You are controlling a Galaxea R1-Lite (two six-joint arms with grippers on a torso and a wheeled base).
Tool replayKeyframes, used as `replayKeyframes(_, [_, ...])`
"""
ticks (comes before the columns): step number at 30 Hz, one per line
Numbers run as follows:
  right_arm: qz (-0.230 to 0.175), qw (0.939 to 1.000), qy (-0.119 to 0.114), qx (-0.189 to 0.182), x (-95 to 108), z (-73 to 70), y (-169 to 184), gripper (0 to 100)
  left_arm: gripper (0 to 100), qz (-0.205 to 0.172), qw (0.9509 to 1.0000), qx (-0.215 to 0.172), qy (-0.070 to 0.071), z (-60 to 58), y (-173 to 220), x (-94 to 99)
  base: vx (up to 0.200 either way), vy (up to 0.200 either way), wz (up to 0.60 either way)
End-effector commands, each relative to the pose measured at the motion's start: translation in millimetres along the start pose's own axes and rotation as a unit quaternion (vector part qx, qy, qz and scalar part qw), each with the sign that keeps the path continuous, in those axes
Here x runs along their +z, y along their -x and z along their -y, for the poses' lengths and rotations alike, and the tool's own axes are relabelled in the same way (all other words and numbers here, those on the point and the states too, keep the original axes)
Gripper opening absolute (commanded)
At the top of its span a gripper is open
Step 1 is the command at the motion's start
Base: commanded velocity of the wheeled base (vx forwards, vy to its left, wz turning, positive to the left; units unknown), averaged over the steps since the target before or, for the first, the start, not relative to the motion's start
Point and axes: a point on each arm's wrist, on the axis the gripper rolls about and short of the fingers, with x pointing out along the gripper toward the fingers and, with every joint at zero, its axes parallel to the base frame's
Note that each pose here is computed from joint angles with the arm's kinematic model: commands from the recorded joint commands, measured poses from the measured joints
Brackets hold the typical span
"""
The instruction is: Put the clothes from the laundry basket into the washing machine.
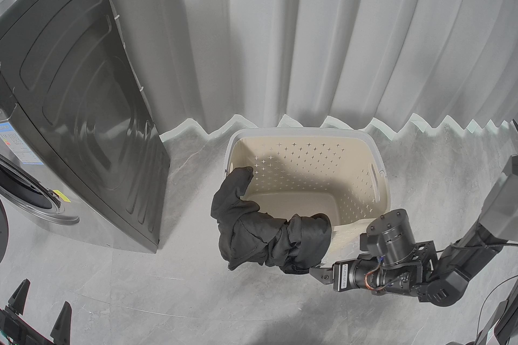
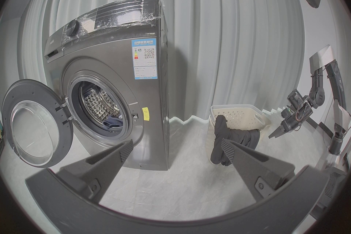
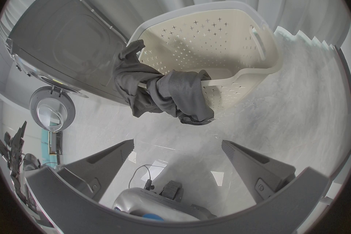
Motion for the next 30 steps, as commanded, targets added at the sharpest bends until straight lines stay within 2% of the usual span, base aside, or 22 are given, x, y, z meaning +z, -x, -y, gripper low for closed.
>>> replayKeyframes(1, [-0.013,0.9998,-0.015,-0.008,-1,-6.8,-34,100,100,0.001,1.0,0.0,0.0,0.0,0,-4.4,0.0,0.0,0.0])
replayKeyframes(13, [0.003,0.9997,-0.025,0.005,9,-22.1,-70,100,100,0.001,1.0,0.0,0.0,0.0,0,-4.4,0.0,0.0,0.0])
replayKeyframes(24, [0.023,0.9991,-0.035,0.005,17,-25.6,-104,100,100,0.001,1.0,0.0,0.0,0.0,0,-4.4,0.0,0.0,0.0])
replayKeyframes(30, [0.032,0.9986,-0.042,-0.007,21,-20.8,-117,100,100,0.001,1.0,0.0,0.001,0.0,0,-4.4,0.0,0.0,0.0])
